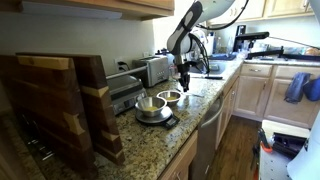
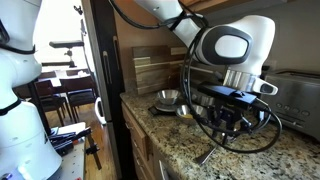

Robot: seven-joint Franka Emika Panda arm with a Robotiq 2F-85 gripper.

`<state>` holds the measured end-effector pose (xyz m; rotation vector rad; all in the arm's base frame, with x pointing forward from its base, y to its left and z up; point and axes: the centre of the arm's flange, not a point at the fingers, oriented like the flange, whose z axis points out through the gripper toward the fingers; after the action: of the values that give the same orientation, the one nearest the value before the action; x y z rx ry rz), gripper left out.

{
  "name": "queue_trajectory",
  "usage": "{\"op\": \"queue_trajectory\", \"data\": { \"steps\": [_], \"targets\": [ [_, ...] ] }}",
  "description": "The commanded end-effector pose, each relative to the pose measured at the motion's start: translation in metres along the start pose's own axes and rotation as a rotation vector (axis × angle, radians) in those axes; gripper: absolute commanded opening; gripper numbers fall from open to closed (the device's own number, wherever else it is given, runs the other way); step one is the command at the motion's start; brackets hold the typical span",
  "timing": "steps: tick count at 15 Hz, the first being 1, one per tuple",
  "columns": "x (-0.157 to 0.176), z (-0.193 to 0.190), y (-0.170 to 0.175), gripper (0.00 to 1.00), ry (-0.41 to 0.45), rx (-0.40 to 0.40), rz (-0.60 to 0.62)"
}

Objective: Use the spoon to put some sugar into the other bowl

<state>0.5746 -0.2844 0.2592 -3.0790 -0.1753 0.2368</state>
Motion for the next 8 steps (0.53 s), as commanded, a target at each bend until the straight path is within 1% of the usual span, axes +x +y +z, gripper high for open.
{"op": "queue_trajectory", "data": {
  "steps": [1,5,6,7,8],
  "targets": [
    [-0.019,-0.031,-0.025,0.69,0.009,-0.001,0.003],
    [-0.025,-0.051,-0.041,0.96,0.057,-0.003,-0.015],
    [-0.027,-0.054,-0.044,0.98,0.068,0.003,-0.018],
    [-0.004,-0.042,-0.025,1.0,0.051,-0.012,-0.028],
    [-0.004,-0.046,-0.027,0.9,0.056,-0.015,-0.03]
  ]
}}
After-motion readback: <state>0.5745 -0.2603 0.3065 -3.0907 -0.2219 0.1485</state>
